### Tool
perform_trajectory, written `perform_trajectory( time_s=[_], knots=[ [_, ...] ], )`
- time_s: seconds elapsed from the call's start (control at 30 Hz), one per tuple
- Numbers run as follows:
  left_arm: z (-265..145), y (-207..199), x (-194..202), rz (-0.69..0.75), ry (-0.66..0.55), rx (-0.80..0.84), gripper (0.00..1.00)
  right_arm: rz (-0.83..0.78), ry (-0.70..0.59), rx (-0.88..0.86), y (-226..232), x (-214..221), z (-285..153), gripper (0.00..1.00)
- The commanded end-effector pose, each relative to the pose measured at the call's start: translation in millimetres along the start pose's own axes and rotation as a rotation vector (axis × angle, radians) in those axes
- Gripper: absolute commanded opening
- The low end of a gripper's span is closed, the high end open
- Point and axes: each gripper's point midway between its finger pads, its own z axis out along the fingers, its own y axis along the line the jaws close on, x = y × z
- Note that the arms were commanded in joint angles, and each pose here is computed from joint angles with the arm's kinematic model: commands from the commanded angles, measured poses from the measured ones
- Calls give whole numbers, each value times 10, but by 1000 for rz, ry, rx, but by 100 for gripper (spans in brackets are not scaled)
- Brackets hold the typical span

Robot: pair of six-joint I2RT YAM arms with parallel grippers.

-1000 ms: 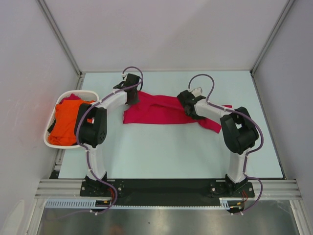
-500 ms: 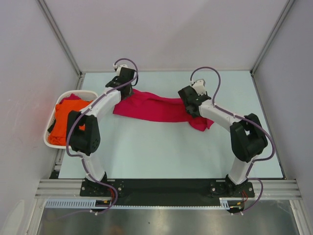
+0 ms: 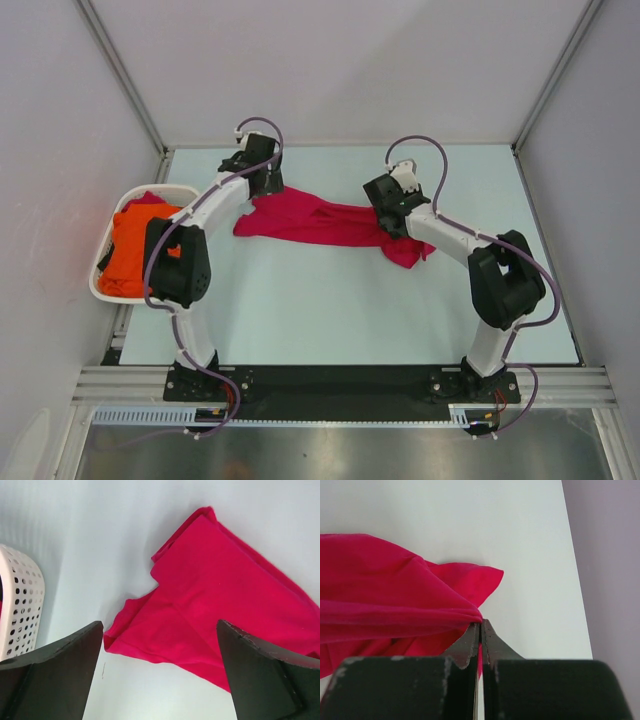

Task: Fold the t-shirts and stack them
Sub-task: Flatten out the tshirt

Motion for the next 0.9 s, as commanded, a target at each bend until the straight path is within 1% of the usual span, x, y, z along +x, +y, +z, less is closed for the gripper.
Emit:
perform_trajectory(
  time_s=[0.0, 0.03, 0.07, 0.13, 0.17, 0.23, 0.3, 0.4, 0.57, 0.77, 0.87],
  knots=[
    [-46, 31, 39, -20, 14, 0, 99, 6, -20, 13, -30, -83, -2, 0],
    [-74, 22, 28, -27, 8, 13, 95, 3, -17, 6, -6, -81, 11, 0],
    [-71, -27, 143, -27, 36, 45, 94, 0, -17, 3, 3, -80, 9, 0],
    [-117, -111, 193, -28, 38, 91, 90, -8, -10, -3, 37, -60, 26, 0],
    [-111, -179, 324, -20, 64, 123, 89, -6, -10, -3, 43, -64, 29, 0],
    [-112, -326, 400, -10, 62, 170, 89, -11, -5, -13, 78, -50, 42, 0],
    [-51, -428, 568, 7, 96, 195, 88, -22, 3, -17, 109, -25, 54, 0],
    [40, -549, 661, 8, 118, 218, 87, -27, 8, -21, 133, -2, 61, 0],
    [90, -739, 620, -8, 114, 280, 85, -34, 12, -23, 138, 17, 64, 0],
    [209, -893, 676, 4, 143, 301, 83, -40, 18, -34, 162, 26, 74, 0],
    [256, -950, 723, 8, 155, 304, 77, -44, 20, -36, 171, 35, 78, 0]
  ],
)
